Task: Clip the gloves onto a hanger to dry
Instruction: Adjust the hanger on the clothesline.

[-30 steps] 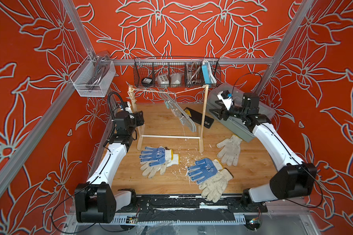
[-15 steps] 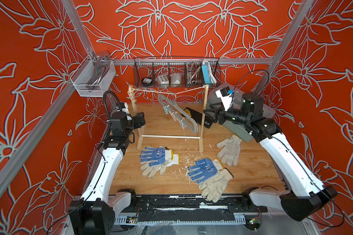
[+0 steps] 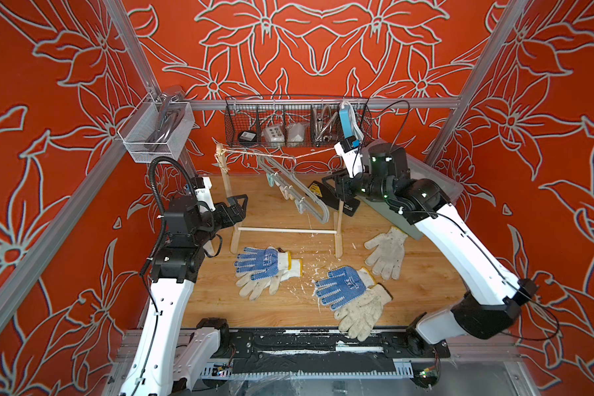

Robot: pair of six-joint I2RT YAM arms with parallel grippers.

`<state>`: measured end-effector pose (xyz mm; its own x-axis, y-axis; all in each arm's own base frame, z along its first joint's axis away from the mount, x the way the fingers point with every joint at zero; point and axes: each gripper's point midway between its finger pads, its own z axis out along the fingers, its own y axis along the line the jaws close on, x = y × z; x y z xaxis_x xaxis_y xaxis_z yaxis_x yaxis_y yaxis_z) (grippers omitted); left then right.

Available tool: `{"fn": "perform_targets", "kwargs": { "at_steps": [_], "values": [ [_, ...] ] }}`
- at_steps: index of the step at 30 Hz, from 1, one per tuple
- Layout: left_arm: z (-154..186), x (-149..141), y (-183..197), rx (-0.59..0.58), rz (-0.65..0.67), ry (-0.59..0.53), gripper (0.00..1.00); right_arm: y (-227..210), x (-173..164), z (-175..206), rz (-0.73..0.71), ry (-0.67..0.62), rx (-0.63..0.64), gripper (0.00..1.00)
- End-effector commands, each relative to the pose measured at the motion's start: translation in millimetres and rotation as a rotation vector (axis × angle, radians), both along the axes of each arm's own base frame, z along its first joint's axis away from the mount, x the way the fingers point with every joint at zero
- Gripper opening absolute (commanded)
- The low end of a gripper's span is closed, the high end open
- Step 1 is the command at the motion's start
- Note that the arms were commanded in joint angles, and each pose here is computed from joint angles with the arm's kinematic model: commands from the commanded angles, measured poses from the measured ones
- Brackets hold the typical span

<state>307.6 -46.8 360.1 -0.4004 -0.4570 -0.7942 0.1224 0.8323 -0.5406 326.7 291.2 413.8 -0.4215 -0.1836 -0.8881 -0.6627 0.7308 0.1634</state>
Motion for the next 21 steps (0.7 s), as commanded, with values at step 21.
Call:
{"fn": "perform_targets", "kwargs": {
  "at_steps": [21],
  "values": [
    [6.0, 26.8, -96.4, -0.318, -0.403, 0.039, 0.88, 36.3, 16.4, -67.4, 0.095, 0.142, -0.166, 0.27]
  ]
}}
